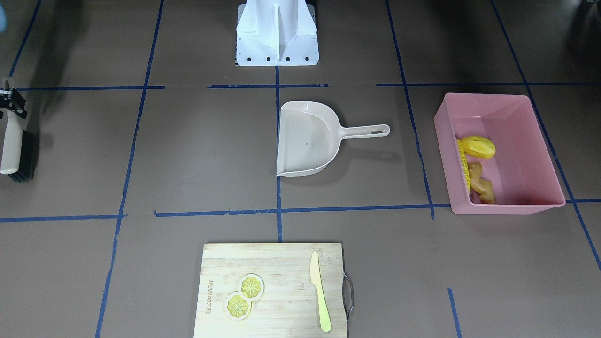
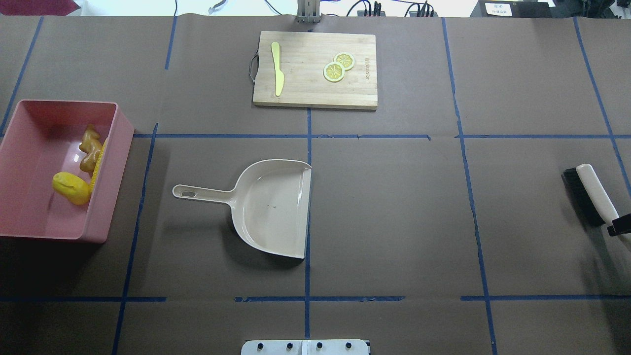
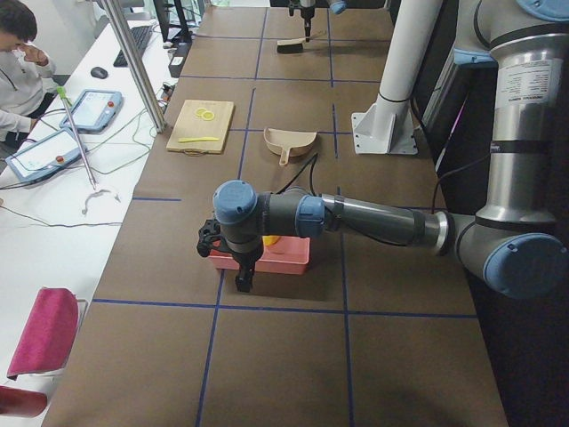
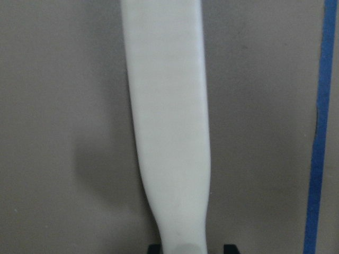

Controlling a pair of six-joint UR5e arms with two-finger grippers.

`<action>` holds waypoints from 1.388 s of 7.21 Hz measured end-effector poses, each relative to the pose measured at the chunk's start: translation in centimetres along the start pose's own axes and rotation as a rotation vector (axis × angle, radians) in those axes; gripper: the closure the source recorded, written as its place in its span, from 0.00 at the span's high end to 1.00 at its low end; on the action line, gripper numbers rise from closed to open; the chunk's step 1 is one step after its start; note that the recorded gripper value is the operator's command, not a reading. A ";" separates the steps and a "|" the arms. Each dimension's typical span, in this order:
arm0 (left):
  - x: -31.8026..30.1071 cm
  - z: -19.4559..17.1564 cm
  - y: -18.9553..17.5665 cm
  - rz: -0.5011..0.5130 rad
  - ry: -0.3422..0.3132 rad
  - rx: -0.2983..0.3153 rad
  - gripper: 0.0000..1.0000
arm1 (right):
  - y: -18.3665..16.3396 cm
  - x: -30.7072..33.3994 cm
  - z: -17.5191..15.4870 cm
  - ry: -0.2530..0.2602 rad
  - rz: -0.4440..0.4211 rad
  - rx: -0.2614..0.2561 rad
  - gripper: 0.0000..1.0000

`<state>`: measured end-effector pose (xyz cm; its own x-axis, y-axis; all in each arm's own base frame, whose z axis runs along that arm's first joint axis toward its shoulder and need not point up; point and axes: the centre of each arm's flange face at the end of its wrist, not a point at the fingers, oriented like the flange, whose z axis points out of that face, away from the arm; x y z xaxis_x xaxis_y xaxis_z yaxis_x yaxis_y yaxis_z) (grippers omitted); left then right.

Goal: Sweep and dump trash into bin

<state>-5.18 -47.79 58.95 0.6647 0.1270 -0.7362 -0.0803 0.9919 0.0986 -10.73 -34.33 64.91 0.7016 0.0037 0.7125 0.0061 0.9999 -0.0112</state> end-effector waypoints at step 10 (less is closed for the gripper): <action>-2.2 2.1 2.3 -0.060 -0.007 -0.051 1.00 | -5.6 9.4 -17.5 0.038 0.010 0.025 1.00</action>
<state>-5.26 -45.75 62.23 0.6745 0.0677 -0.7352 -0.0780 0.9967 0.0202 8.28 -40.12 59.40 0.7281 0.0140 0.6853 -0.0190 0.9998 -0.0002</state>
